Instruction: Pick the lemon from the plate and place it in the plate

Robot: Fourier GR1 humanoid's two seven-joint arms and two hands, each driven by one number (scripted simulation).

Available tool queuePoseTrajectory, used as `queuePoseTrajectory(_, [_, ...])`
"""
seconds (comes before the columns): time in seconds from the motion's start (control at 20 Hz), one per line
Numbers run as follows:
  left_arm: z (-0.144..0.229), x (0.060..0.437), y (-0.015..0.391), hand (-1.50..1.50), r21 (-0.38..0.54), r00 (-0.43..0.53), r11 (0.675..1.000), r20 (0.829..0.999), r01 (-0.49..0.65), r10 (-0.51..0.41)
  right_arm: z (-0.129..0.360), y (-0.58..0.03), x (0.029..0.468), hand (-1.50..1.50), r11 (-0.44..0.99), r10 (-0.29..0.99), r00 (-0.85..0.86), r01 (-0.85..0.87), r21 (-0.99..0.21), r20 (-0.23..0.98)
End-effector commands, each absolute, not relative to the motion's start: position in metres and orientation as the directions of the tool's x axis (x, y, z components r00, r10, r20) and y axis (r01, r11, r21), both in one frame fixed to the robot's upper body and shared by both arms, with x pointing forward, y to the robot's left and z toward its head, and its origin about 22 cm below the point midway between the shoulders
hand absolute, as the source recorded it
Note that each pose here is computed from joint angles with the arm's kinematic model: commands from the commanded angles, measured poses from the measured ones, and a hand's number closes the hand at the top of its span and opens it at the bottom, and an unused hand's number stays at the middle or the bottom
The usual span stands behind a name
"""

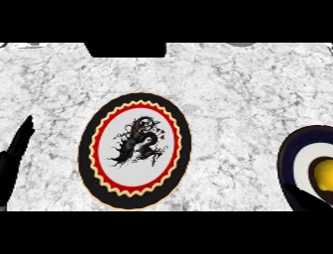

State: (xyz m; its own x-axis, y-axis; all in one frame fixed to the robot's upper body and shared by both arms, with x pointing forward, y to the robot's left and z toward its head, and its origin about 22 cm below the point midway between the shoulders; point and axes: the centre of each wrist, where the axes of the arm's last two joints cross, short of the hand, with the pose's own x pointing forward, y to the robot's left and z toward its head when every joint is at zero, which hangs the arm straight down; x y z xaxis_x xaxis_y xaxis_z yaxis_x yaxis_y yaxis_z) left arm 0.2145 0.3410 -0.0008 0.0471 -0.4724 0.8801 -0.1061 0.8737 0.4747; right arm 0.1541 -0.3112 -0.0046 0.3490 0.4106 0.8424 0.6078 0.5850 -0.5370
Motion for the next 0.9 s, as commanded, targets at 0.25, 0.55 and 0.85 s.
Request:
queuePoseTrajectory(0.25, [-0.015,0.219,0.332,0.0,0.471,0.045,0.873,0.882,-0.124,-0.469,-0.028,-0.301,0.167,1.5,0.605,0.444,0.276,0.609,-0.513,0.852])
queuePoseTrajectory(0.55, [-0.002,0.208,0.338,0.0,0.476,0.035,0.873,0.879,-0.106,-0.475,-0.017,-0.311,0.172,1.5,0.552,0.467,0.288,0.644,-0.53,0.836])
queuePoseTrajectory(0.85, [0.009,0.239,0.307,0.0,0.469,-0.095,0.883,0.879,0.005,-0.467,0.013,-0.348,0.211,1.5,0.371,0.928,-0.014,-0.015,-0.928,0.371])
